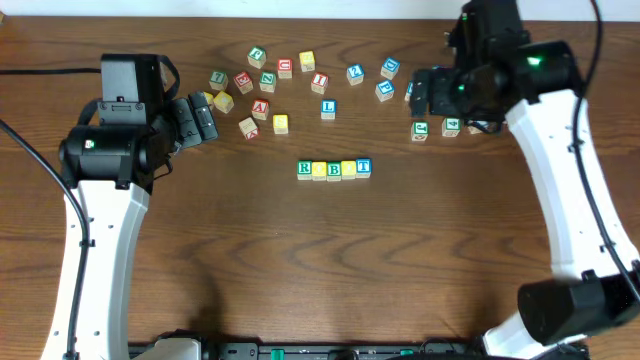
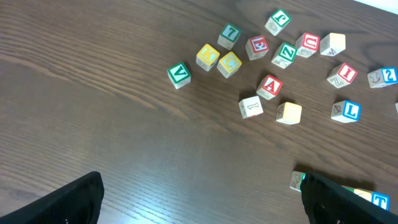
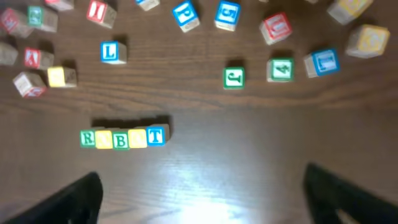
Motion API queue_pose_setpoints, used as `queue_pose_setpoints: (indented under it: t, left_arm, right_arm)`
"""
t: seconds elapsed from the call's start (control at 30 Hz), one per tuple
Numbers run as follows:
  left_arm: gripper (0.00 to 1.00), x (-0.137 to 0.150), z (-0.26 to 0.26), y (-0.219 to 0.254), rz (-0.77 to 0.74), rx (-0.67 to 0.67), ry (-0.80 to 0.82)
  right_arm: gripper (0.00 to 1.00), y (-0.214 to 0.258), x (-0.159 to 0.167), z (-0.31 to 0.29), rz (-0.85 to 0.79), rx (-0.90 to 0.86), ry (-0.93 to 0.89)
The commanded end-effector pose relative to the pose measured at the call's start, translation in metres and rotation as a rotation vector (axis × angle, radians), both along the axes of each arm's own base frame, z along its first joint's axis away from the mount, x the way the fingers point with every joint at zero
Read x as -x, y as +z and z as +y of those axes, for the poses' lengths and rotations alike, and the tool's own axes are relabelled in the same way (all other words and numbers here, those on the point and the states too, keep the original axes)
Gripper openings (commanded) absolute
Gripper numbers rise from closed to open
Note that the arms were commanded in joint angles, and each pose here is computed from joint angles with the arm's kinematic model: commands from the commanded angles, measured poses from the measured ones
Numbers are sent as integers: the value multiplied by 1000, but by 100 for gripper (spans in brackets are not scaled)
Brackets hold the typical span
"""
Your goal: Spell out ROBOT
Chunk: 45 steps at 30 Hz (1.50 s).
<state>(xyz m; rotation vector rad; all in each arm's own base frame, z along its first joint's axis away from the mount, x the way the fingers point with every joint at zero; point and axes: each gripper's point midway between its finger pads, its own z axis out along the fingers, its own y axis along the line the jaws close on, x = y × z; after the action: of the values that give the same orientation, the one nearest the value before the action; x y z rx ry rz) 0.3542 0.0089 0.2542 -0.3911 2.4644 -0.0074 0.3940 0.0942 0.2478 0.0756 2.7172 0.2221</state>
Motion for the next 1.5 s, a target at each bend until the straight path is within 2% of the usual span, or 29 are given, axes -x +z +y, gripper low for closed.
queue_pose_setpoints:
  t: [0.0,0.23,0.9,1.07,1.23,1.47]
  left_arm:
    - [99,-1,3,7,-13,-13,10]
    - [100,-1,3,7,-13,-13,10]
    - [100,-1,3,7,-13,-13,10]
    - [100,-1,3,7,-13,-13,10]
    - [100,-1,3,7,-13,-13,10]
    - [100,-1,3,7,-13,-13,9]
  right_arm:
    - [99,25,8,-16,-57,-3,-28]
    - [99,33,23,-23,-46,-1,-39]
    - [99,31,28,-21,-25,1,-33]
    - [99,33,24,-17,-47,6,28]
    - [99,56,18,-16,-170,36,116]
    - [99,87,28,-28,-423,85,179]
